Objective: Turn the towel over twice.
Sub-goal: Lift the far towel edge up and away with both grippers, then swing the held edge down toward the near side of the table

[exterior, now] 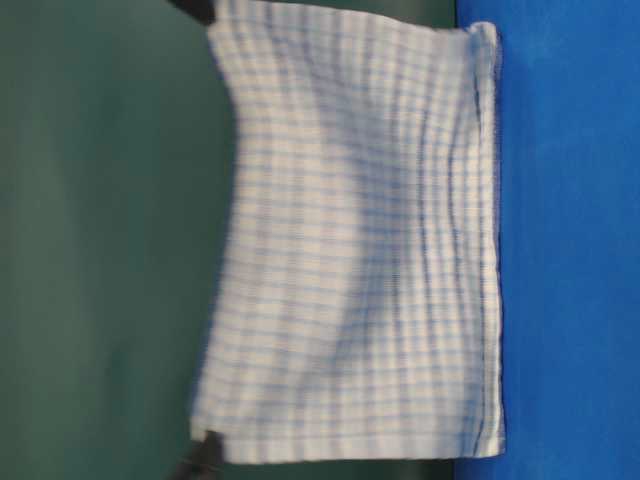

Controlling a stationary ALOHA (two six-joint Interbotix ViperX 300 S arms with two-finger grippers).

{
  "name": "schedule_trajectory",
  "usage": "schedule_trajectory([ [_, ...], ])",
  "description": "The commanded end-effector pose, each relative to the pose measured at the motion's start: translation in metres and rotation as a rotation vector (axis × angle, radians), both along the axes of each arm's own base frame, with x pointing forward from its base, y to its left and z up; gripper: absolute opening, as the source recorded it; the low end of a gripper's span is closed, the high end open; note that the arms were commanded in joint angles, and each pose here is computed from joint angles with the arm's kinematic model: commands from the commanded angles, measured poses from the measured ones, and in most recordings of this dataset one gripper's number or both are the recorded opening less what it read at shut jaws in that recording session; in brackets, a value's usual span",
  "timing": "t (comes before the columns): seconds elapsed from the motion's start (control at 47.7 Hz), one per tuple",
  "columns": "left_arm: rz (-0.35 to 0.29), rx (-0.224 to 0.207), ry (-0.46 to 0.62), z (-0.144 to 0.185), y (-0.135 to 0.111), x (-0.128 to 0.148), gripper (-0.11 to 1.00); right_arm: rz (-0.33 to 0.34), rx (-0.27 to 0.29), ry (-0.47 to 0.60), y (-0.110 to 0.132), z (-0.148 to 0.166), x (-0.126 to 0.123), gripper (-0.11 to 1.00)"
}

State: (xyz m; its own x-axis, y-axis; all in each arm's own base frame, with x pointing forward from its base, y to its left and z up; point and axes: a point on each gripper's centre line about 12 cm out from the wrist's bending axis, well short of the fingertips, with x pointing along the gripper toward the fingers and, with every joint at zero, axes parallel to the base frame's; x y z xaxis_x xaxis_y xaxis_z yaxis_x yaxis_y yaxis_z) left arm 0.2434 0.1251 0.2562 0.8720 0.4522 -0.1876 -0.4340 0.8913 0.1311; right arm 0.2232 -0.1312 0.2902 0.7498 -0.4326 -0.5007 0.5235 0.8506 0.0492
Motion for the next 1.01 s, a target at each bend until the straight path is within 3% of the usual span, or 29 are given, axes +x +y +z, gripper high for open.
schedule_trajectory([
  [0.0,-0.049,-0.022,0.032,-0.01,-0.014,0.002,0.03,0.061,0.051,0.008,0.021,-0.011,0.006,0.05],
  [0.126,-0.139,-0.069,0.089,-0.032,-0.041,0.002,0.03,0.115,0.135,0.029,0.047,-0.035,0.009,0.05],
  [0.356,-0.284,-0.198,0.159,-0.064,-0.089,-0.002,0.03,0.216,0.265,0.053,0.094,-0.076,0.016,0.05],
  [0.649,-0.376,-0.376,0.277,-0.104,-0.131,-0.006,0.03,0.297,0.413,0.168,0.146,-0.128,0.031,0.05],
  [0.817,-0.425,-0.418,0.345,-0.122,-0.152,-0.004,0.03,0.319,0.465,0.224,0.169,-0.145,0.041,0.05],
  [0.985,-0.463,-0.433,0.376,-0.133,-0.166,-0.001,0.03,0.349,0.468,0.244,0.181,-0.147,0.047,0.05],
])
